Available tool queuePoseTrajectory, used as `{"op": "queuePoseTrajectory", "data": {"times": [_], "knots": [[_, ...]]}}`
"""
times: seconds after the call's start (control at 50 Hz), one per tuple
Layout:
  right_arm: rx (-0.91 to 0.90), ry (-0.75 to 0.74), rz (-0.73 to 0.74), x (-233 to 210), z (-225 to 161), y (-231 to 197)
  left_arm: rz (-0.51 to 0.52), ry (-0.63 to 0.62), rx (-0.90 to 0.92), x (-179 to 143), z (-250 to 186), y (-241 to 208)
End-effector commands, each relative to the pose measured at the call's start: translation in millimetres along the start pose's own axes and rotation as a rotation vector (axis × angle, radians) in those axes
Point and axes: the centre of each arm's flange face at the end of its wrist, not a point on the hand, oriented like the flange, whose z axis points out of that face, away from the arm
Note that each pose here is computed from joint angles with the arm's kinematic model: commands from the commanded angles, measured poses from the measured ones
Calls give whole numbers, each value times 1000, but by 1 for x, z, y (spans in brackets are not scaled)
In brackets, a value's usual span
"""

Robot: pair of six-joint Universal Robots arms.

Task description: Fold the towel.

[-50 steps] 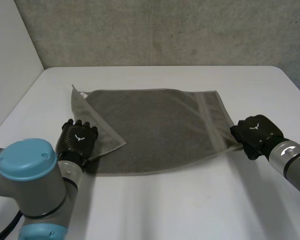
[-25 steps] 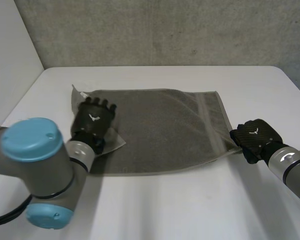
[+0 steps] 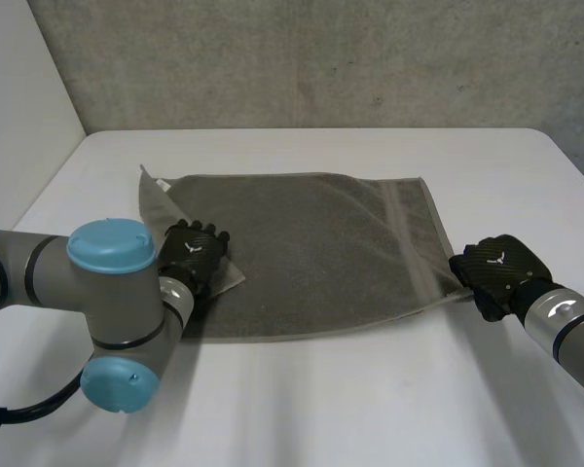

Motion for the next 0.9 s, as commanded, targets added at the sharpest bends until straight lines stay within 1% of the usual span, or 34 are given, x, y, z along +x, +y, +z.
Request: {"op": "queuePoseTrajectory", "data": {"times": [0.02,0.08,0.12,0.18,0.24,0.26,0.3,0.32,0.36,0.46,0.6,0.7,0.74,0.82,0.9], "knots": [[1,1,-1,0,0,0,-8,-90,-38,-12,14,11],[0,0,0,0,0,0,-10,-116,-49,-15,16,13],[0,0,0,0,1,1,-15,-168,-65,-25,20,16],[0,0,0,0,1,1,-19,-194,-68,-29,21,17],[-1,-1,-1,-1,1,1,-44,-329,-74,-52,24,21],[-1,-1,-3,-1,1,1,-44,-329,-74,-52,24,21],[0,2,-4,0,1,1,-63,-405,-50,-68,19,16],[1,3,-4,0,2,2,-63,-406,-50,-68,19,16],[1,9,-5,1,2,2,-83,-458,-26,-85,14,14],[-10,17,-38,1,4,5,-101,-496,1,-94,6,16],[-26,26,-72,1,4,7,-109,-525,-8,-102,1,22],[-30,29,-73,1,4,8,-116,-561,-38,-117,2,32],[-29,27,-72,1,4,8,-121,-581,-58,-127,3,38],[-32,23,-72,-1,3,8,-120,-583,-73,-129,-1,43],[-27,15,-71,-2,3,8,-121,-567,-44,-130,-9,34]]}}
